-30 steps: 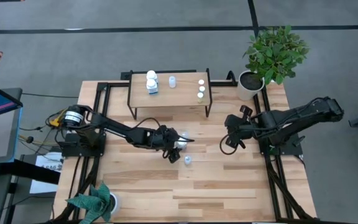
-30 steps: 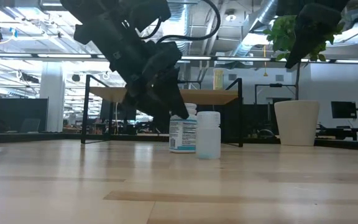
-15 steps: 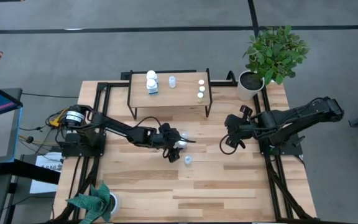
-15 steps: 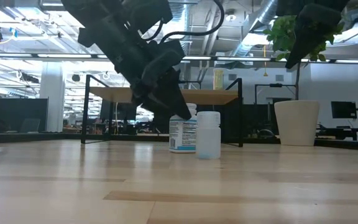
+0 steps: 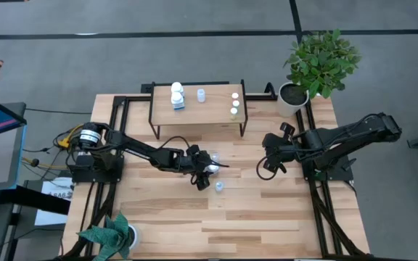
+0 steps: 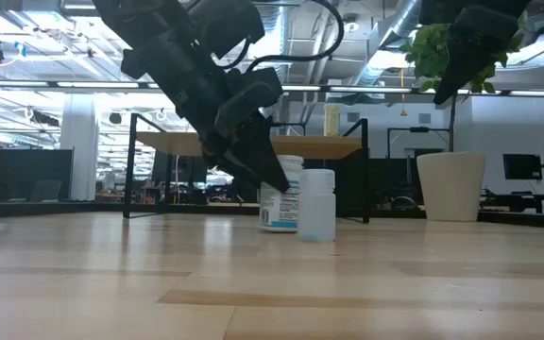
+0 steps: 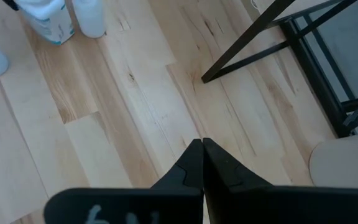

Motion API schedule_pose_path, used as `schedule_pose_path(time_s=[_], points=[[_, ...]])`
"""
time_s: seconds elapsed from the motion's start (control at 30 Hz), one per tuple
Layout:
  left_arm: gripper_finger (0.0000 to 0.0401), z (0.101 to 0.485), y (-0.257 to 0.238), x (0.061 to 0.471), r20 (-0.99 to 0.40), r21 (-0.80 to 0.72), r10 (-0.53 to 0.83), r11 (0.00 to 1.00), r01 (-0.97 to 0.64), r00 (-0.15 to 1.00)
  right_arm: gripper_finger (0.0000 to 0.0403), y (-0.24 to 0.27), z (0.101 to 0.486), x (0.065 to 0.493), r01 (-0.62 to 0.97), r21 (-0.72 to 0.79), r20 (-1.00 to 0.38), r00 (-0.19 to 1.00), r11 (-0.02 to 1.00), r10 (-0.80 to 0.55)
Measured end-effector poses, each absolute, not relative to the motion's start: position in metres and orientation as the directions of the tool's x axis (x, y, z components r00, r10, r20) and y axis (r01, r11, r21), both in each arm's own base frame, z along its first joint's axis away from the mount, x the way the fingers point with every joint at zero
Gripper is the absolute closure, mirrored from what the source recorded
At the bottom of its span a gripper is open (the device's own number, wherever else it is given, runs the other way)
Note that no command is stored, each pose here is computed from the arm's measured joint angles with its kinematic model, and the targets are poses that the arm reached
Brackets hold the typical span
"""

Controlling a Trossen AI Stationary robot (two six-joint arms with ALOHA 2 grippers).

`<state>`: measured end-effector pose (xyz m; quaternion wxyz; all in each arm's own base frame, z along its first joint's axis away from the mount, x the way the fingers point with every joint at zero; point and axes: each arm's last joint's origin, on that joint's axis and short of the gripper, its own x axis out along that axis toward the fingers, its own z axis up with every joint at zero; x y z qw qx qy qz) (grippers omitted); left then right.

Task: Pick and place medicine bottles onto shelf by color
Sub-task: Put the white pill bottle on the shelf aligned with the other white pill bottles

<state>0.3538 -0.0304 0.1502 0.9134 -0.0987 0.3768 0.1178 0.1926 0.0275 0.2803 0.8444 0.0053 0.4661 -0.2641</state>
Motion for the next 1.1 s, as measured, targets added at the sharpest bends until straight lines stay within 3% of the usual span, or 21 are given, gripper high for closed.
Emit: schedule_pose_path(time_s=[0.2, 0.47, 0.77, 1.1], points=[[0.0282, 0.156, -0.031, 0.353, -0.703, -0.104, 0.127, 0.955, -0.279, 0.699, 0.0387, 0.028, 0.280, 0.193, 0.451, -0.237, -0.790, 0.426, 0.860, -0.441], [0.0265, 0.217, -0.029, 0.322, -0.668, -0.125, 0.075, 0.970, -0.211, 0.741, 0.0387, 0.028, 0.280, 0.192, 0.456, -0.233, -0.791, 0.425, 0.859, -0.441], [0.0271, 0.293, -0.002, 0.241, -0.629, 0.087, 0.266, 0.958, -0.274, 0.730, 0.0387, 0.028, 0.280, 0.193, 0.459, -0.229, -0.789, 0.428, 0.858, -0.440], [0.0267, 0.313, 0.059, 0.202, -0.620, 0.306, 0.318, 0.940, -0.152, 0.717, 0.0387, 0.028, 0.282, 0.197, 0.468, -0.201, -0.774, 0.463, 0.861, -0.432]])
